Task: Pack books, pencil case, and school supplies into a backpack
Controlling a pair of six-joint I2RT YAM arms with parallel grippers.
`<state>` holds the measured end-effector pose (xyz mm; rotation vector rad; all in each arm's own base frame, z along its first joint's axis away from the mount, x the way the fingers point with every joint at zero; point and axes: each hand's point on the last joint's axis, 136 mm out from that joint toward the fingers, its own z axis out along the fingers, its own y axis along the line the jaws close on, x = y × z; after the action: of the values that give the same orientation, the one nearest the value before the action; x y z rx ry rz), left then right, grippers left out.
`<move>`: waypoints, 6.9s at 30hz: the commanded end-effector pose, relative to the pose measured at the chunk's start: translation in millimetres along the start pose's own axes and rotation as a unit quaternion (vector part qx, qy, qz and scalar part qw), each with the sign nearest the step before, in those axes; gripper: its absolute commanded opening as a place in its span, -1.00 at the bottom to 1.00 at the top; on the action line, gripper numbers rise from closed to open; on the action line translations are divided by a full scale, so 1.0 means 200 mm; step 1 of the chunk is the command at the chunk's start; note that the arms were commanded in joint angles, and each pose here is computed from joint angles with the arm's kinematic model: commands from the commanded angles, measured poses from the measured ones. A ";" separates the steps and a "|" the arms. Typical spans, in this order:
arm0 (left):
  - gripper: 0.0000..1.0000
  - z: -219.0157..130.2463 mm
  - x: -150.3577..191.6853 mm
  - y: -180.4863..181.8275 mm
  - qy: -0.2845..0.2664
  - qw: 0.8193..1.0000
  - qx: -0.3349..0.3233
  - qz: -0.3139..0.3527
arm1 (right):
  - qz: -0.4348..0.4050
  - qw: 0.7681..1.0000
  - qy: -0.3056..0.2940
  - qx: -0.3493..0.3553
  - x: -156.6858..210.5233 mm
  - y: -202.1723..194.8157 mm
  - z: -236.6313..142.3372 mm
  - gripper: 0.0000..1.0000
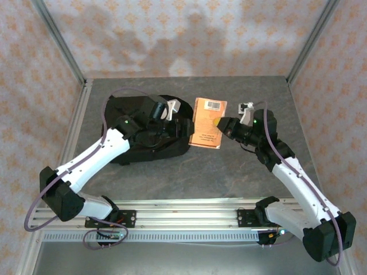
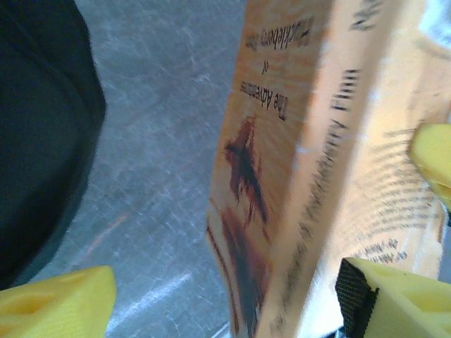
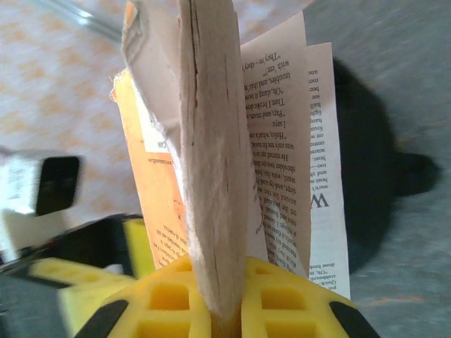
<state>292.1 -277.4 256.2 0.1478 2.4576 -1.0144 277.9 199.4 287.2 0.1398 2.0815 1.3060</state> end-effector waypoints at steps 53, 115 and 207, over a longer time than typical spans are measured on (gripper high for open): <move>-0.67 -0.23 0.01 -0.19 -0.098 0.985 0.140 0.000 | -0.012 0.995 0.029 -0.094 0.11 0.23 0.04 -1.00; -1.00 -0.41 -0.47 0.51 -0.111 0.966 -0.233 -0.031 | -0.054 0.969 -0.115 0.211 -0.26 -0.21 0.02 -1.00; -1.00 -0.01 -0.13 0.34 0.020 0.961 -0.190 -0.199 | 0.165 0.985 0.008 0.045 0.02 -0.14 0.36 -1.00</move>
<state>328.1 -219.0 218.4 -0.4869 2.7508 -0.6458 329.8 242.7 222.7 0.6210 2.2399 1.4102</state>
